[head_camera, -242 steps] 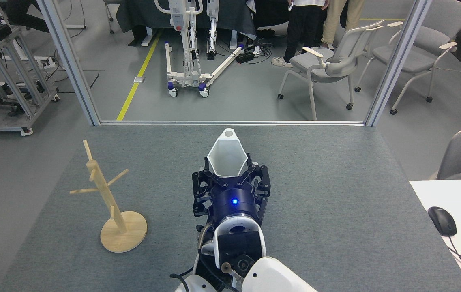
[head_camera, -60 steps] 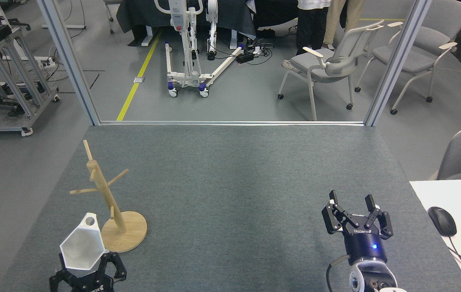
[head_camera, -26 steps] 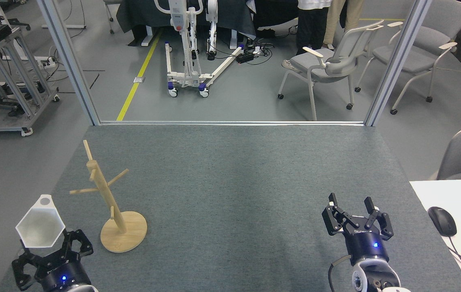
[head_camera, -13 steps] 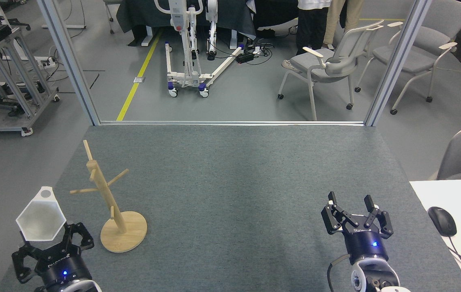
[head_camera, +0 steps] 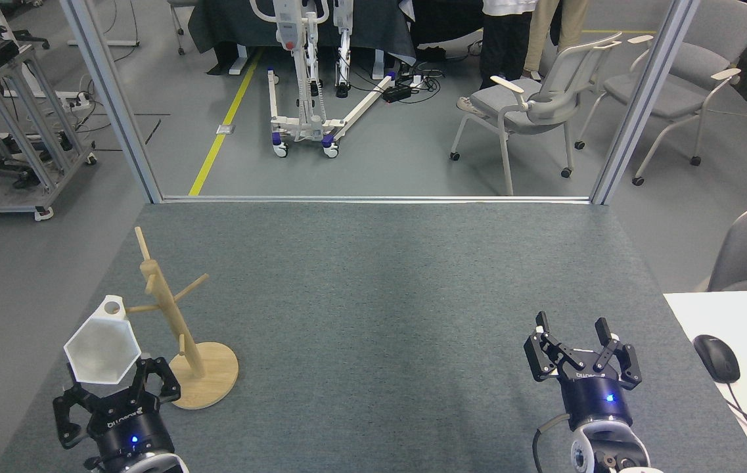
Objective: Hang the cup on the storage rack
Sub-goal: 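Raise the cup and hook it onto a peg of the wooden stand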
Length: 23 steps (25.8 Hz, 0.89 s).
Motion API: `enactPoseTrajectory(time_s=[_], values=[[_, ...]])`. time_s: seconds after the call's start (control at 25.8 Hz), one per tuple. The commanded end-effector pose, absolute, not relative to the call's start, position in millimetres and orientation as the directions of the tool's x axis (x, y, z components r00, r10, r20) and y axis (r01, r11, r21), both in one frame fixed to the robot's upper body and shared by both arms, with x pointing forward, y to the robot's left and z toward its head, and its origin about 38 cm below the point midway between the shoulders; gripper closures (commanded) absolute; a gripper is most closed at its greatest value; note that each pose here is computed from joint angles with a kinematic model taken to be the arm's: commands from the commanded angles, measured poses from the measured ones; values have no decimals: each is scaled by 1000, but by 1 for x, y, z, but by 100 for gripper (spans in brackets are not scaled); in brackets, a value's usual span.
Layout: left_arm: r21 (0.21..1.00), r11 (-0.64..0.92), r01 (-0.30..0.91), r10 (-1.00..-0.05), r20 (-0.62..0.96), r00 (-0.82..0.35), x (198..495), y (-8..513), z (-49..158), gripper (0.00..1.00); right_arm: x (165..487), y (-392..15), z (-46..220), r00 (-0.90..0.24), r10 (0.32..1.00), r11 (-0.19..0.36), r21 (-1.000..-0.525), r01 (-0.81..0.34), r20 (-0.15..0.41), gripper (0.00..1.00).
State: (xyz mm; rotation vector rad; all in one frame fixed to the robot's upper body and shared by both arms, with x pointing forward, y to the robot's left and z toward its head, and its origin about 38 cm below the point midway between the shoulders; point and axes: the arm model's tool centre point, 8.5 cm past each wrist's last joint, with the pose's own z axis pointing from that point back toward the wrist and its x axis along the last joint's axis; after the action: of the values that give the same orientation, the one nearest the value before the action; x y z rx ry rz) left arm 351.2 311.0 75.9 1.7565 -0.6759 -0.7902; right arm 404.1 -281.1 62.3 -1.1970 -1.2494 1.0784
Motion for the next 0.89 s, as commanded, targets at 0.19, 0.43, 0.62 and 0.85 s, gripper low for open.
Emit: enactPoseTrajectory(time_s=[0.19,0.43,0.62,0.85], values=[[951,-298,-79,-772,-192,606,355,300,76,100,400,-283,57,57,994,92,-995,38,94,1],[954,-286,-95,-774,-171,609,361,293,78,1,399,-283,56,57,994,91,-995,35,92,1],[961,-265,-82,-777,-163,607,361,288,75,0,399,-284,56,55,994,88,-996,33,89,1],[961,-264,-77,-777,-165,608,361,288,74,0,399,-284,55,57,994,90,-995,31,92,1]])
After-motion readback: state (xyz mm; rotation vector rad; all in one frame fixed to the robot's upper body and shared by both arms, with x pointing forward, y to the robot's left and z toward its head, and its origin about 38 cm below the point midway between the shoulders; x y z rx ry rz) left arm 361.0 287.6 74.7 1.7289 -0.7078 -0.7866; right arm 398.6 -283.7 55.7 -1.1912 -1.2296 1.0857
